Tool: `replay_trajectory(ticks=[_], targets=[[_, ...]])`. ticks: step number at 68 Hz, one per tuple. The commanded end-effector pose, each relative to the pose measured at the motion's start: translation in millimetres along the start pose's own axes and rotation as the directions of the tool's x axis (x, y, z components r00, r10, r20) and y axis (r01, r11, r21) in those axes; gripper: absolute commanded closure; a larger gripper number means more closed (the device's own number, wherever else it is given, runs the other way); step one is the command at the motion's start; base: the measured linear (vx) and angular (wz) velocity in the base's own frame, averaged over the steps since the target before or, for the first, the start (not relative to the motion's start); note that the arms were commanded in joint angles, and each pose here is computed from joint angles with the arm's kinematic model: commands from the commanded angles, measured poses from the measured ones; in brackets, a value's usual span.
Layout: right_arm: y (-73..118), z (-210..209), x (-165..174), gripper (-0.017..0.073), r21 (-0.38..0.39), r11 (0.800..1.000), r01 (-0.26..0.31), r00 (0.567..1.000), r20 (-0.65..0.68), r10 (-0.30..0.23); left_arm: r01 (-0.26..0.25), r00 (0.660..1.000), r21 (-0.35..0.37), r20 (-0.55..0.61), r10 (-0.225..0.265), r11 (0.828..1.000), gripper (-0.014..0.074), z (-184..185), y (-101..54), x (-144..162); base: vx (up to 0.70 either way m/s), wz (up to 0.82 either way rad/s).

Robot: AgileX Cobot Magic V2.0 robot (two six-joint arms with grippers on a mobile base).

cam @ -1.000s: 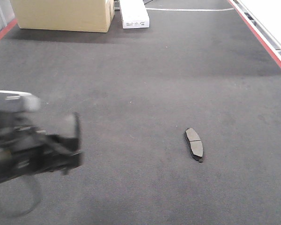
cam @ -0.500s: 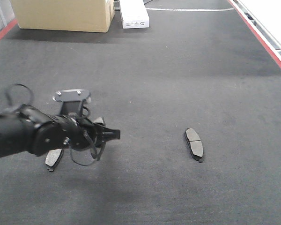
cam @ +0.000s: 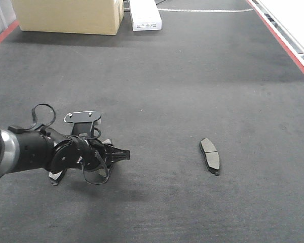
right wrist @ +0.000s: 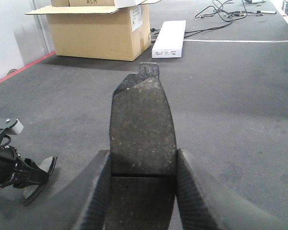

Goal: Move and align brake pads A on conveyor
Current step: 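Set the left gripper's pad beside the nearer pad and open it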

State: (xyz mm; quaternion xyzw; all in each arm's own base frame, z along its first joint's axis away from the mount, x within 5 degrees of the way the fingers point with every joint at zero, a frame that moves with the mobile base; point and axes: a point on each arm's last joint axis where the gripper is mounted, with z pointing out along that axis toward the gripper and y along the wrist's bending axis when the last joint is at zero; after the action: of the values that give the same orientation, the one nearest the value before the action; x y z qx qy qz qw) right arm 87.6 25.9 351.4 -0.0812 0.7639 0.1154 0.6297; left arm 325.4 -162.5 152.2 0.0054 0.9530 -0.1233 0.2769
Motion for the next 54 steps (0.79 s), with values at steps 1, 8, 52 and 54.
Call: replay_trajectory(ticks=[1,8,52,54], targets=[[0.9,-3,-18,0.0499,-0.003,1.000,0.007,0.992,0.124,-0.007,0.012,0.993,0.070,0.119,-0.021,0.997,0.0328,-16,-10.4,-21,0.00,0.00],[0.9,-3,-18,0.0499,-0.003,1.000,0.007,0.992,0.124,-0.007,0.012,0.993,0.070,0.119,-0.021,0.997,0.0279,-16,-10.4,-21,0.00,0.00],[0.9,-3,-18,0.0499,-0.003,1.000,0.007,0.992,0.124,-0.007,-0.113,0.950,0.099,0.303,0.078,0.989,0.0071,-101,-12.3,-33,0.00,0.00],[0.9,-3,-18,0.0499,-0.003,1.000,0.007,0.992,0.124,-0.007,-0.122,0.942,0.103,0.324,0.083,0.987,0.0071,-112,-10.8,-31,0.00,0.00]])
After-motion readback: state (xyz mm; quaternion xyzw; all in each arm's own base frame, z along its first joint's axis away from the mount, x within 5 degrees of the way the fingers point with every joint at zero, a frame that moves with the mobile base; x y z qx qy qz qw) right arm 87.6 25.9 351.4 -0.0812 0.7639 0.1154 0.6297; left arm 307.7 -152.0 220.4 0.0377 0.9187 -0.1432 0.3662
